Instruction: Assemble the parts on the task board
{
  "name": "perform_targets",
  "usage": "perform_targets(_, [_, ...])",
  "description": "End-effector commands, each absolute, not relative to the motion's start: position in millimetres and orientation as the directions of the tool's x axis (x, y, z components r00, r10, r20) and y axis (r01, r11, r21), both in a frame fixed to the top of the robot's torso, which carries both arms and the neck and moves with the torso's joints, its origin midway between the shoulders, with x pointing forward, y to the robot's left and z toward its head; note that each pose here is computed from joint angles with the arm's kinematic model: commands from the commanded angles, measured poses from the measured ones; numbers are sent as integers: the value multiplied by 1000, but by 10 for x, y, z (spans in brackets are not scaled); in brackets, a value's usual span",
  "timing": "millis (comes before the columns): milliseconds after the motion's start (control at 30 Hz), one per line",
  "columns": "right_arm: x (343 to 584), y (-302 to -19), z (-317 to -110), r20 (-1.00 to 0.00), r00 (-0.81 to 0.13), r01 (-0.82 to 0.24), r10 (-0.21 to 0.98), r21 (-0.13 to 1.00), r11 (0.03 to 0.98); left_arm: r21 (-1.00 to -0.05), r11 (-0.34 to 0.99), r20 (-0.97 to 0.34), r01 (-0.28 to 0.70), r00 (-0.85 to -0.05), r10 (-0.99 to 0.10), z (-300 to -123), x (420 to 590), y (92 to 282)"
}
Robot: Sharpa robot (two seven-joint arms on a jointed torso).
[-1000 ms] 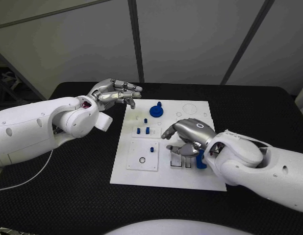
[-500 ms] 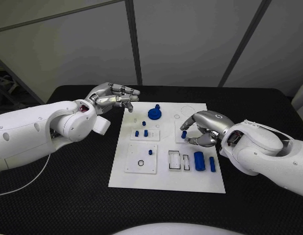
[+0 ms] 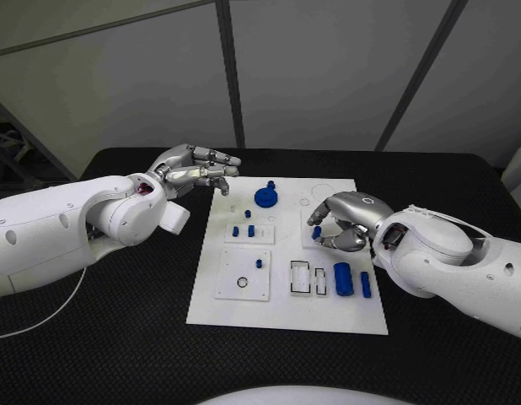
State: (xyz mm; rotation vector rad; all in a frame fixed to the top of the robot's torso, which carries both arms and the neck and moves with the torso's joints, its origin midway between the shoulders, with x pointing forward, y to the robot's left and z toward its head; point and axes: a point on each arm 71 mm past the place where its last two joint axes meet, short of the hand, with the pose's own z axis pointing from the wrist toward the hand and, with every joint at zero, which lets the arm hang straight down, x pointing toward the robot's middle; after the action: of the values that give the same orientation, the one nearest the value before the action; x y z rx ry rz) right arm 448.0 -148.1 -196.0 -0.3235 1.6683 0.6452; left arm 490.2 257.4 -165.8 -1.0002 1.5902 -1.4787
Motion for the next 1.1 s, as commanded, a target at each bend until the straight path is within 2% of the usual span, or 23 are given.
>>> perform_targets(33, [4503, -1468, -1965, -972, -199, -550, 123, 215, 807, -998, 29, 2, -62, -442, -897, -1652, 4900, 2556])
perform_targets(767, [4527, -1440, -2004, -974, -212, -543, 82, 187, 819, -997, 32, 3, -71, -446, -895, -1660, 4899, 2552])
perform_targets(1100, [4487, -1420, -1921, -977, -154, -554, 149, 210, 805, -997, 33, 3, -73, -445, -895, -1661, 4899, 2554])
